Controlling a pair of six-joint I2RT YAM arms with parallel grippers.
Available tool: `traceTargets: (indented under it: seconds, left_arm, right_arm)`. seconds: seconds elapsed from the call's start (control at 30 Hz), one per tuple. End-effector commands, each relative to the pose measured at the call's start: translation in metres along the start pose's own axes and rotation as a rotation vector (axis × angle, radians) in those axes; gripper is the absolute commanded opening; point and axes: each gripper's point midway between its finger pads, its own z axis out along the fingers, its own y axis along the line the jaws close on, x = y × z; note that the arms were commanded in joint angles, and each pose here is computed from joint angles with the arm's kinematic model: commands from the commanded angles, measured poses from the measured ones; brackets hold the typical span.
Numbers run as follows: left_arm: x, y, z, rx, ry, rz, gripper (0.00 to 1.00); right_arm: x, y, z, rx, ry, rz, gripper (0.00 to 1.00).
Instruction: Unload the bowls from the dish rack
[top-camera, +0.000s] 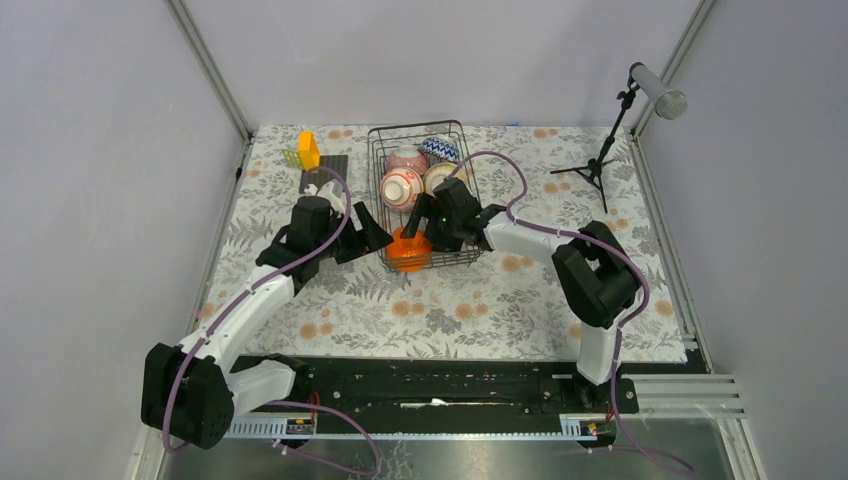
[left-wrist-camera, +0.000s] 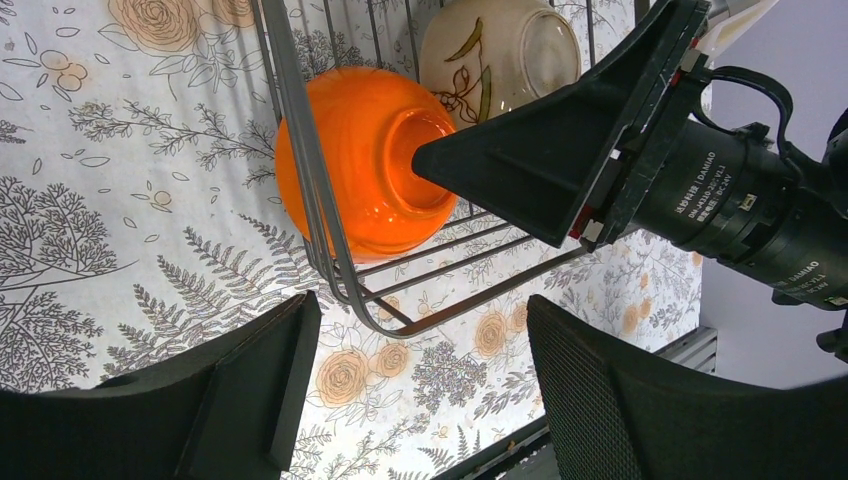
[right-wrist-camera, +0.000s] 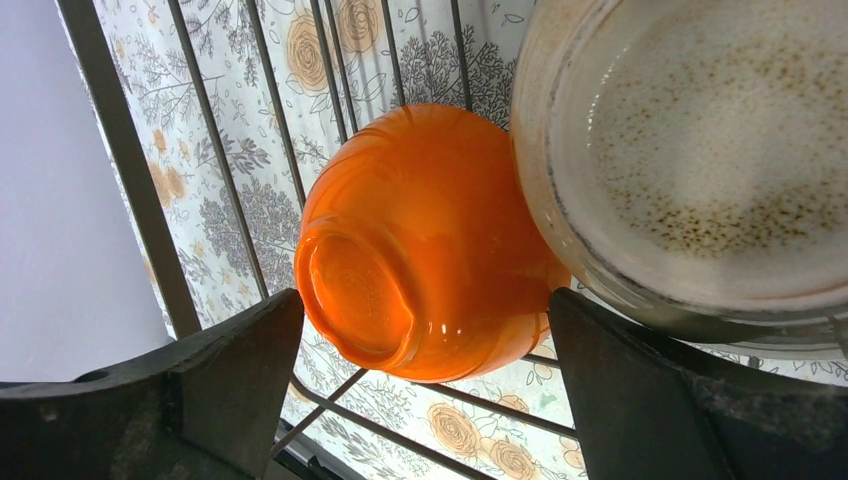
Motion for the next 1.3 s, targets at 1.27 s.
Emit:
traceTargets:
  seconds: [1.27]
  left_arm:
    - [-0.037,-0.012,-0.032,-0.042,-0.155,0.044,0.83]
  right_arm:
    - [-0.117,0.108,-0.043,-0.162,-0.207,-0.549,0.99]
